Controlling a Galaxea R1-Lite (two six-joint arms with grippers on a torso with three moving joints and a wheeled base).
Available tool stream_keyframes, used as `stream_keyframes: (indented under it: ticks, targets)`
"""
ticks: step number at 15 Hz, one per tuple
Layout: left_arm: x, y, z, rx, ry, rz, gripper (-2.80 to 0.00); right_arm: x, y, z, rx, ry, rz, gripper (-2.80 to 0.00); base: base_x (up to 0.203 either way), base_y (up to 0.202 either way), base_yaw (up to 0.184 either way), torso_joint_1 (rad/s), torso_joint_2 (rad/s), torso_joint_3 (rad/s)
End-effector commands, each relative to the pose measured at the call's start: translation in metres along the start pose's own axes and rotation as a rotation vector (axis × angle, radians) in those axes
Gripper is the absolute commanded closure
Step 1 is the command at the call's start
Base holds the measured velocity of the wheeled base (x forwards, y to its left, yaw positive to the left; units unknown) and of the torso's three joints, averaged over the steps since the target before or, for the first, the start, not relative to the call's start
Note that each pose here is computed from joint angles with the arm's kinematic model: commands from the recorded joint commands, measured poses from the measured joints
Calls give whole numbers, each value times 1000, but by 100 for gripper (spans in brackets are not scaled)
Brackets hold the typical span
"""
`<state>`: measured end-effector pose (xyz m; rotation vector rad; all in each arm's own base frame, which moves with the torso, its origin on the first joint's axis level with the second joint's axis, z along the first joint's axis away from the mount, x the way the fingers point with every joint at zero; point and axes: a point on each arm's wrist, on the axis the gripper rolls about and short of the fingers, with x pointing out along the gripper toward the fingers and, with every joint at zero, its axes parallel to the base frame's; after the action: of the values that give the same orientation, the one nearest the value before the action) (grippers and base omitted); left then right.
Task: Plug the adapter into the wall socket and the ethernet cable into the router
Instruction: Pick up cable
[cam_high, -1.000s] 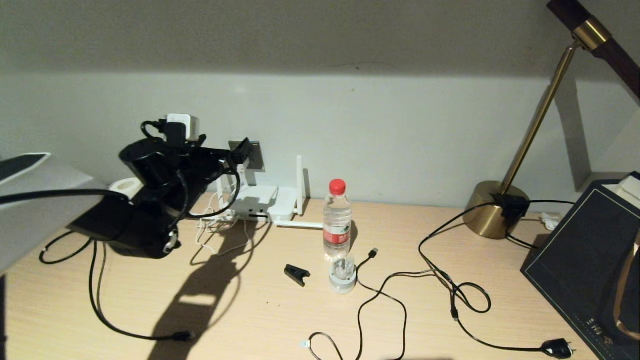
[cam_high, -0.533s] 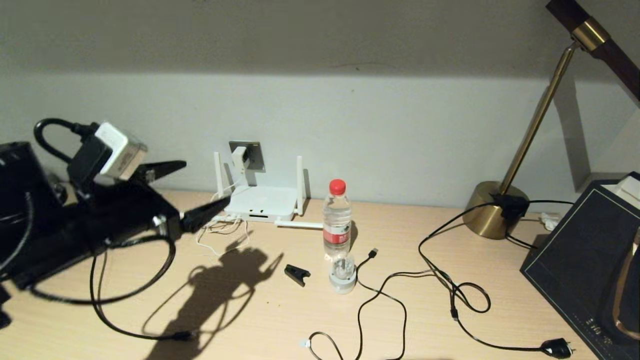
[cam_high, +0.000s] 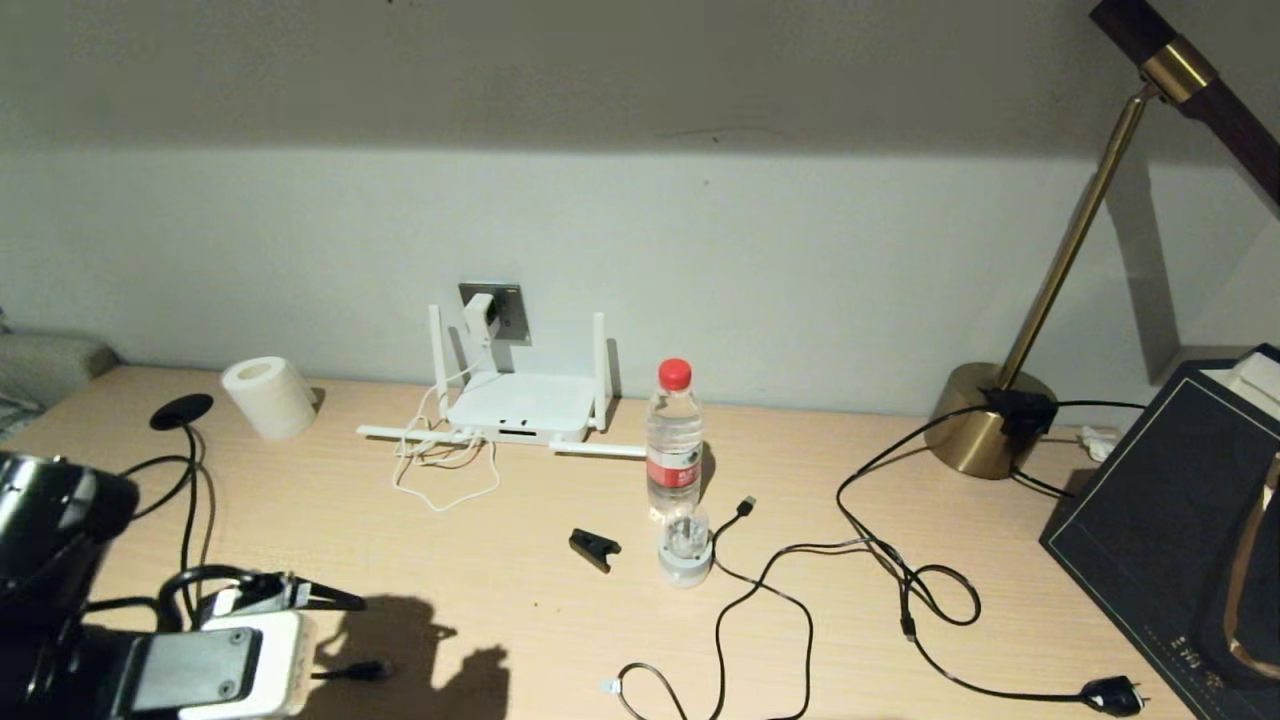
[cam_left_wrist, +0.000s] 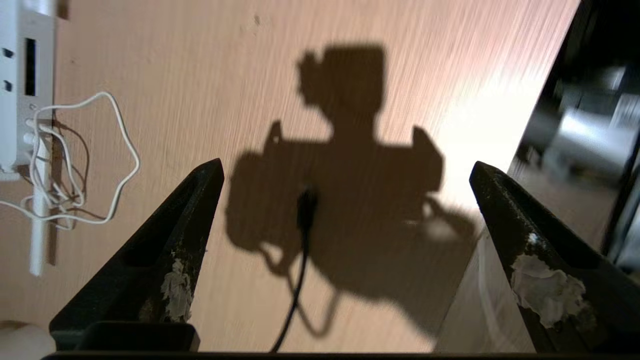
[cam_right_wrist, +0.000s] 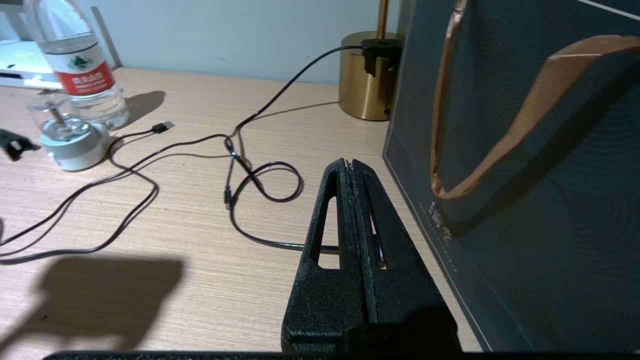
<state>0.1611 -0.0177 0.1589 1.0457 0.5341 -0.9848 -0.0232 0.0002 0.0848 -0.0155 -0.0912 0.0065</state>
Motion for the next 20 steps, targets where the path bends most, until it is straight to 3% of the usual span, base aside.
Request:
stream_keyframes:
  ticks: [1,5,9,12,20]
  targets:
    - [22,28,-29,190,80,-99,-280,2,0,-10,0,36,1,0,0,0,0,0,0,0]
    - [45,49,-58,213,127,-252,-280,2,0,-10,0,36,1,0,0,0,0,0,0,0]
    - [57,65,-64,198,116,-324,-280,2,0,-10,0,36,1,0,0,0,0,0,0,0]
    - [56,61,-64,162,113,-365,-280,2,0,-10,0,36,1,0,0,0,0,0,0,0]
    - [66,54,-69,139,105,-417,-280,2,0,-10,0,34,1,0,0,0,0,0,0,0]
